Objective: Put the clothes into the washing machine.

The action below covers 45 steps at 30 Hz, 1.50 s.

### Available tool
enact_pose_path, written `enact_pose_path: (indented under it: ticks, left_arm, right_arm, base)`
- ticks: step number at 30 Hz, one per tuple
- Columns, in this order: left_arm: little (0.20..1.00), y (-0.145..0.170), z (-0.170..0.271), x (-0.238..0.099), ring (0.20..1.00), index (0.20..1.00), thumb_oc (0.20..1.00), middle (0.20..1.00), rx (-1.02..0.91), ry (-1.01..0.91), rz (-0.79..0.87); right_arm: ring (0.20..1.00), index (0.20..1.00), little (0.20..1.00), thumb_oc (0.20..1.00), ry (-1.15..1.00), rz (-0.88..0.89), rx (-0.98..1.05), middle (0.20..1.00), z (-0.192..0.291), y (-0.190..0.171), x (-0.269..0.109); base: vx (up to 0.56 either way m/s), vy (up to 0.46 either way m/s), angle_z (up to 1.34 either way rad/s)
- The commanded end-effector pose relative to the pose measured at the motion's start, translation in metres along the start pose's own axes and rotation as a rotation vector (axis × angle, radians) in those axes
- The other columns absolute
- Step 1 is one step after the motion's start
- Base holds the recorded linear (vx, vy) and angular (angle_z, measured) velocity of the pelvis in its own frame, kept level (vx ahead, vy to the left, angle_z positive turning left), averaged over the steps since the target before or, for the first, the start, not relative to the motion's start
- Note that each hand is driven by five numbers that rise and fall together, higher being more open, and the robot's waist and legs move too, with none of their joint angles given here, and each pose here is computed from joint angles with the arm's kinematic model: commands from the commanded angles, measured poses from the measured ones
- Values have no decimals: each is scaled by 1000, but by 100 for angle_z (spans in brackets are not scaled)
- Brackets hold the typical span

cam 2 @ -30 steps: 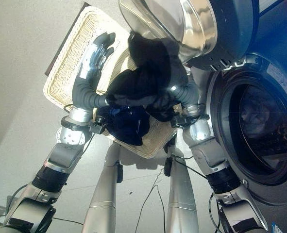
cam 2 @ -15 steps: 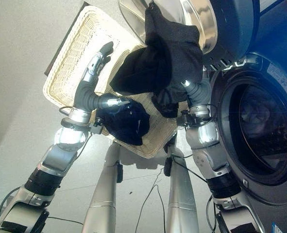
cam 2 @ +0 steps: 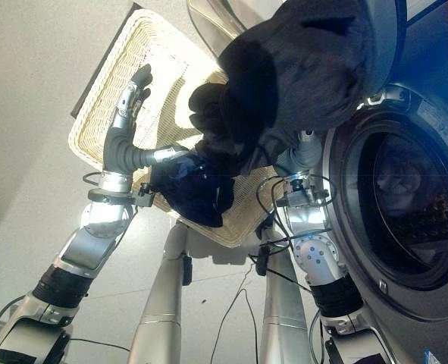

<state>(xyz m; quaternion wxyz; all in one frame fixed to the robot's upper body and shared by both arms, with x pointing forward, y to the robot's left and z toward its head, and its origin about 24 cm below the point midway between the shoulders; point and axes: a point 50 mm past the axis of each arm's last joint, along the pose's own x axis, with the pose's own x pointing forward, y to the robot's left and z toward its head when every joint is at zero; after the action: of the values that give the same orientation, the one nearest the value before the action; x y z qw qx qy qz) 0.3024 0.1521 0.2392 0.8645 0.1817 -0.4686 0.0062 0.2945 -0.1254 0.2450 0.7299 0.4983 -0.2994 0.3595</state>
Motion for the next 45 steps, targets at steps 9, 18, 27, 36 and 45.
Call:
enact_pose_path:
  ticks: [9, 18, 27, 36, 45]
  left_arm:
    - [1000, 21, -16, 7, 1000, 1000, 1000, 1000, -101, 0, 323]
    - [1000, 31, -46, 3, 1000, 1000, 1000, 1000, -21, 95, 435]
    - [1000, 36, -61, 3, 1000, 1000, 1000, 1000, 0, 149, 485]
    - [1000, 39, -65, 14, 1000, 1000, 1000, 1000, 25, 166, 473]
    - [1000, 36, -70, 11, 1000, 1000, 1000, 1000, 62, 192, 415]
  right_arm:
    - [200, 200, 200, 200, -101, -87, 103, 200, 26, -34, -5]
    - [200, 200, 200, 200, -199, -464, 35, 200, 76, -115, -57]
    - [200, 200, 200, 200, -362, -681, -22, 200, 110, -140, -84]
    - [200, 200, 200, 200, -591, -1006, -126, 200, 150, -153, -111]
    - [200, 200, 200, 200, -930, -1369, -466, 200, 243, -113, -99]
  base:
    - [0, 0, 0]
    - [0, 10, -3]
    - [0, 20, -6]
    - [-1, 2, -1]
    - [10, -61, -1]
